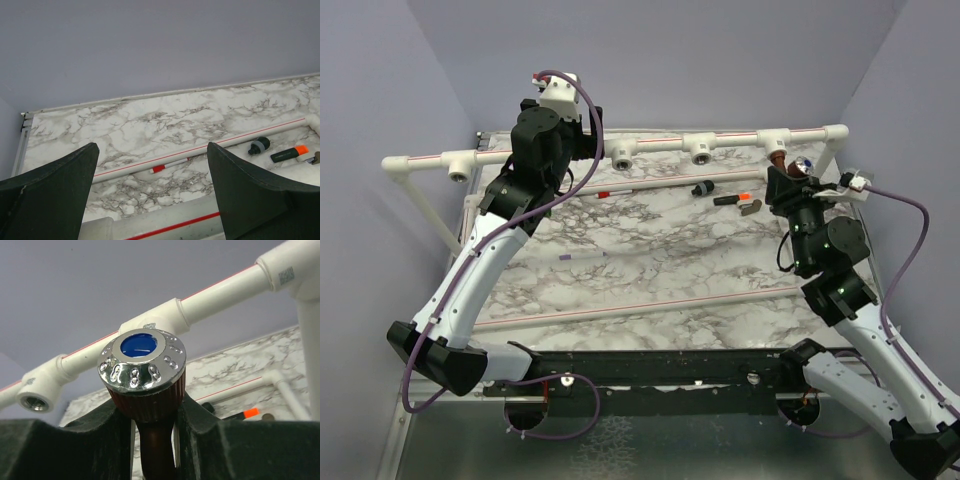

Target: Install the water faucets

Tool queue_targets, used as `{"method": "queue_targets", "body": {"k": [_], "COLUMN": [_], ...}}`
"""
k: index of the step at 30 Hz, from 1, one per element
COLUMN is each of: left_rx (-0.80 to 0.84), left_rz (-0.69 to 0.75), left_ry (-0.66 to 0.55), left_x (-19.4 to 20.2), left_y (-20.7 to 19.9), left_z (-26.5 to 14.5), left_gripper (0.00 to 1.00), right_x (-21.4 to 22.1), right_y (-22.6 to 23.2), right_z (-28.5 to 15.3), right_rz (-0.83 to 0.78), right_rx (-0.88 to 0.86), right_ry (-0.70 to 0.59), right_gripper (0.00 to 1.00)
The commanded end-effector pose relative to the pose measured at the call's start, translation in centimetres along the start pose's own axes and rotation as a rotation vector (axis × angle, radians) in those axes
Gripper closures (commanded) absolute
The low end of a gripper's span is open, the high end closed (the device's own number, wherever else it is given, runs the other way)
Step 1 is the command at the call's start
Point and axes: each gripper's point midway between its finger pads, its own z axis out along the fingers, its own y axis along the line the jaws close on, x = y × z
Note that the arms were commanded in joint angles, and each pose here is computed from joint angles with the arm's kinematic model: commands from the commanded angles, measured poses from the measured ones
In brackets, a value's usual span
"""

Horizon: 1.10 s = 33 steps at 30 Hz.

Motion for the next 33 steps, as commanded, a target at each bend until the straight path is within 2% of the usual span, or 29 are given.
{"method": "queue_targets", "body": {"k": [1, 8, 13, 19, 26, 28, 33], "left_rx": [0.128, 0.128, 0.13, 0.131, 0.132, 0.132, 0.131], "left_rz": [0.096, 0.096, 0.097, 0.096, 0.096, 0.097, 0.097], "left_ry": [0.318, 0.319, 0.32, 0.32, 0.322, 0.323, 0.326], "left_x": [9.9, 9.9, 10.0, 9.9, 10.0, 10.1, 10.1], "left_y": [-3.2, -3.2, -3.3, -3.3, -3.4, -3.4, -3.4], "left_z": [0.1, 0.2, 0.3, 0.3, 0.3, 0.3, 0.4], "left_gripper": [0.09, 0.09, 0.09, 0.09, 0.09, 0.09, 0.09], "right_x": [-2.1, -0.3, 1.1, 2.2, 2.1, 1.6, 1.2], "right_y": [3.6, 2.6, 3.1, 3.9, 4.6, 4.4, 3.5], "right_z": [-0.8, -1.1, -1.1, -1.1, -1.5, -1.7, -2.2], "right_rz": [0.453, 0.881, 1.069, 1.201, 1.193, 1.174, 1.124], "right_rx": [-0.077, 0.051, 0.069, 0.108, 0.114, 0.111, 0.132], "right_ry": [0.001, 0.044, 0.099, 0.188, 0.241, 0.226, 0.207], "right_gripper": [1.0, 1.0, 0.99, 1.0, 0.99, 0.9, 0.58]}}
